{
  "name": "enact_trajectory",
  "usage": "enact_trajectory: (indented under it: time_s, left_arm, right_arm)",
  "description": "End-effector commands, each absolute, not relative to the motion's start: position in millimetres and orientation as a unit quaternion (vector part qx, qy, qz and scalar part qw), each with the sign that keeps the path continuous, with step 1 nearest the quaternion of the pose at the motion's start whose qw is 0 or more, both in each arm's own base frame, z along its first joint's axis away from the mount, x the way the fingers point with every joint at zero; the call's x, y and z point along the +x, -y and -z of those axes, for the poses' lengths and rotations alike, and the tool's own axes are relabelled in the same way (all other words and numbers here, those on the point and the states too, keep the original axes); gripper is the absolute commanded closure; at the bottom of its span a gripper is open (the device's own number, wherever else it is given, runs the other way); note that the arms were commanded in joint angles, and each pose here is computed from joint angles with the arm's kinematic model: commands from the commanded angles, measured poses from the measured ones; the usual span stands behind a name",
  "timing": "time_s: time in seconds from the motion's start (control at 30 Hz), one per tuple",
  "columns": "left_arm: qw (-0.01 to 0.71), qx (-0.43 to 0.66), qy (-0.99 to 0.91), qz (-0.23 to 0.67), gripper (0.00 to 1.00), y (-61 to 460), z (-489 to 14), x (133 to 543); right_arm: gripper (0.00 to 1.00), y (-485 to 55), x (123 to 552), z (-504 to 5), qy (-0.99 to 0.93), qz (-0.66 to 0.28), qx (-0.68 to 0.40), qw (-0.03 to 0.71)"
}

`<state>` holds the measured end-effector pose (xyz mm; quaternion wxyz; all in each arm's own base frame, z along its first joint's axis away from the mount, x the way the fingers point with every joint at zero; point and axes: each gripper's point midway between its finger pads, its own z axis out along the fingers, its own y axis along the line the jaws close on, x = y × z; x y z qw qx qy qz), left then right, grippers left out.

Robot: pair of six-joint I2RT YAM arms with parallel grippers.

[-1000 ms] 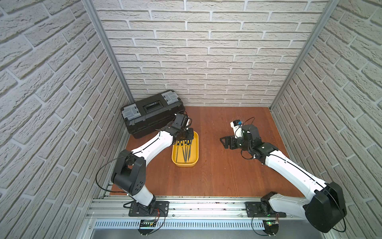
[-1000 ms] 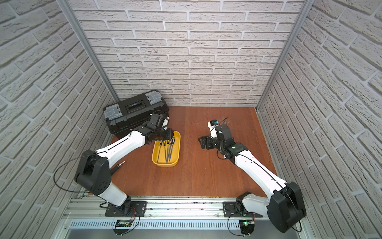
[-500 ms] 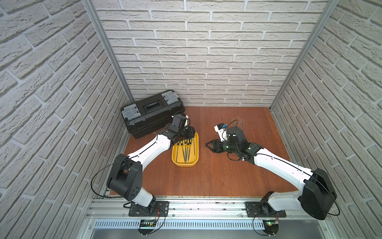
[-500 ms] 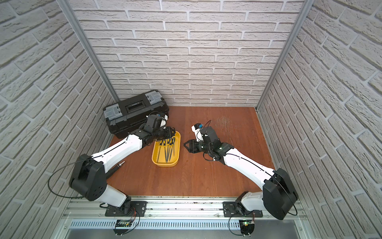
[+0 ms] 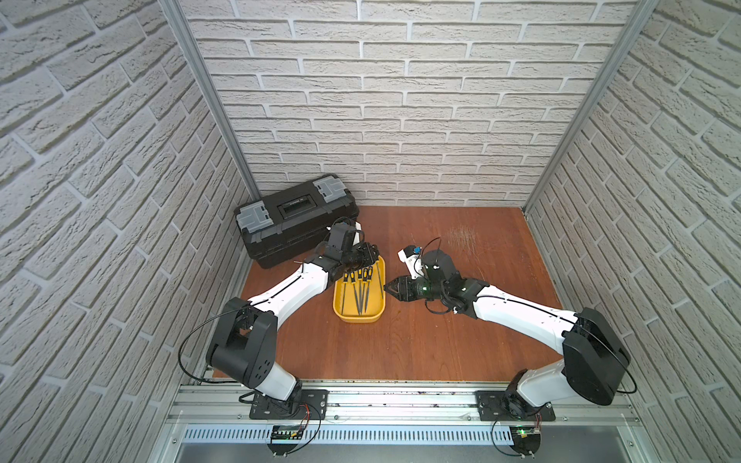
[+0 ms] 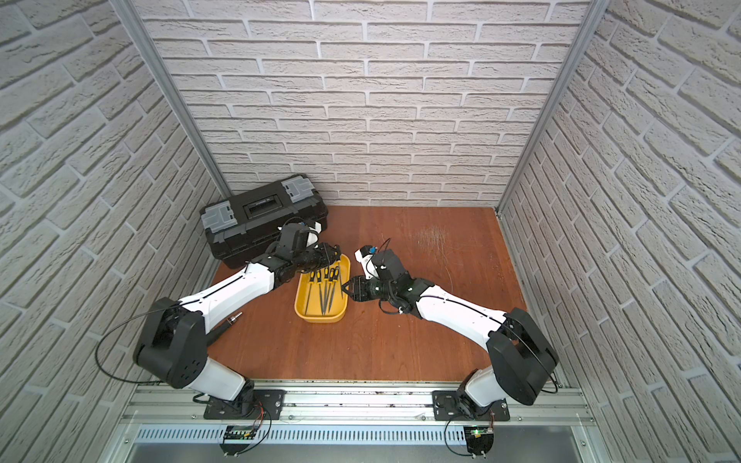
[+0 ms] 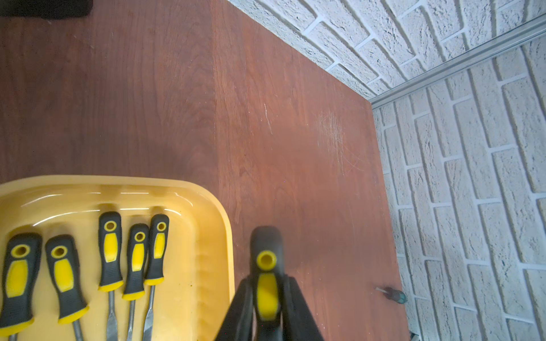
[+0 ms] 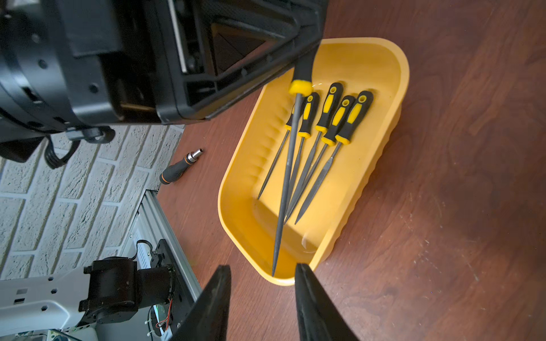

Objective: Take the file tool out of the storage box
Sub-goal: Pick up the file tool from the storage box.

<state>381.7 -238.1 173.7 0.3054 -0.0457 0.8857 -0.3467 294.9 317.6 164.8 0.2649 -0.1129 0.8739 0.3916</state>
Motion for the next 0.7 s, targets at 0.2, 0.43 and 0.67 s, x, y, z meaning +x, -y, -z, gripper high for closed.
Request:
enact_trajectory:
  time_s: [0.2, 0.43, 0.67]
  left_arm:
    - [0.334, -0.045, -0.857, 0.39, 0.84, 242, -205, 386]
    - [0.336, -0.047, -0.853, 0.396, 0.85, 241, -211, 385]
    - [0.338, -0.05, -0.851, 0.4, 0.85, 239, -215, 385]
  right_arm:
    - [0.67, -338, 310, -181, -0.857, -0.41, -0.125, 0.285]
    - [0.69, -336, 315, -173, -0.867, -0.39, -0.122, 0.284]
    - [0.74, -335, 316, -167, -0.873, -0.382, -0.12, 0.28]
